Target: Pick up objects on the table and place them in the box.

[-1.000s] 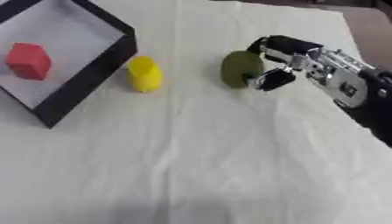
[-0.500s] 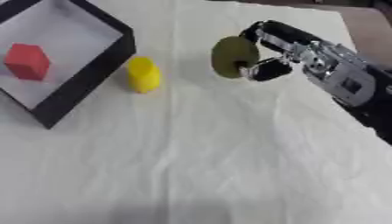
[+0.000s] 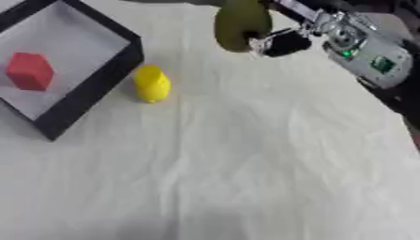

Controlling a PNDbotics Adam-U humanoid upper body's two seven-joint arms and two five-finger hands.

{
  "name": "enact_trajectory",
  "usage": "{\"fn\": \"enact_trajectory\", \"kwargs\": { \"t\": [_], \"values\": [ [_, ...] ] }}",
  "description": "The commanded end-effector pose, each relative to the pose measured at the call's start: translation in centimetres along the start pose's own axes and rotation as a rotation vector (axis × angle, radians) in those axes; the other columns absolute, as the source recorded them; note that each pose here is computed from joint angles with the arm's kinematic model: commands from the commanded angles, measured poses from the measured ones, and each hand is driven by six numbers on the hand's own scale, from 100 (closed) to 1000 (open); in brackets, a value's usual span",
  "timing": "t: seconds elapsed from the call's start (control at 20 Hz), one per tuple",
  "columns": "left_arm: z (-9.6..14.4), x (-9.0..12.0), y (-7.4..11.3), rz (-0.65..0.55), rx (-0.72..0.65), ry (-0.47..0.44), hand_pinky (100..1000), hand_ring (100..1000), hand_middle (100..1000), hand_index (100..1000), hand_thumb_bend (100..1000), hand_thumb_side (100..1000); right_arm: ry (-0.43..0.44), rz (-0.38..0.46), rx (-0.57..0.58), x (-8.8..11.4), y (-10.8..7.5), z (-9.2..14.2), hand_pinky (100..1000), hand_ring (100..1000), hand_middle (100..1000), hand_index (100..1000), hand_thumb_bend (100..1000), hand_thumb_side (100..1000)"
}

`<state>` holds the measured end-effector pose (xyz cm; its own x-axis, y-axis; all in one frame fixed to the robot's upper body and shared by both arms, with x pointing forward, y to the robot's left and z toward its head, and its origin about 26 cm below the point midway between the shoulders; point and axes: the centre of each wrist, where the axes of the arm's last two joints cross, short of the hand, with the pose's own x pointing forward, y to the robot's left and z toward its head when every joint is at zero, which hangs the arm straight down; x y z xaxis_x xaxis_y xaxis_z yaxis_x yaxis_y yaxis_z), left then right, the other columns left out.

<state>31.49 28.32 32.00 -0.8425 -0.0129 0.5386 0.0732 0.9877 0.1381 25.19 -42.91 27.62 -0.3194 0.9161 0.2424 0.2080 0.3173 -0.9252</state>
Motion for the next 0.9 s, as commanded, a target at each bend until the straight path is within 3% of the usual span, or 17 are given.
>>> {"fn": "enact_trajectory", "kwargs": {
  "t": [0.05,0.3,0.9],
  "values": [
    [-1.0,1.5,0.0,-0.014,-0.032,-0.051,946,667,880,808,187,561,-0.071,0.049,-0.085,1.7,-3.0,-1.7,882,565,482,681,100,144],
    [-1.7,2.3,-1.1,0.03,-0.059,-0.089,941,672,884,809,199,540,-0.14,-0.001,-0.161,2.8,-5.1,-3.5,891,561,469,673,100,115],
    [-2.8,4.1,-2.1,0.063,-0.078,-0.206,921,689,875,812,241,456,-0.173,-0.11,-0.192,2.8,-8.4,-6.6,902,543,465,674,100,100]
  ]
}}
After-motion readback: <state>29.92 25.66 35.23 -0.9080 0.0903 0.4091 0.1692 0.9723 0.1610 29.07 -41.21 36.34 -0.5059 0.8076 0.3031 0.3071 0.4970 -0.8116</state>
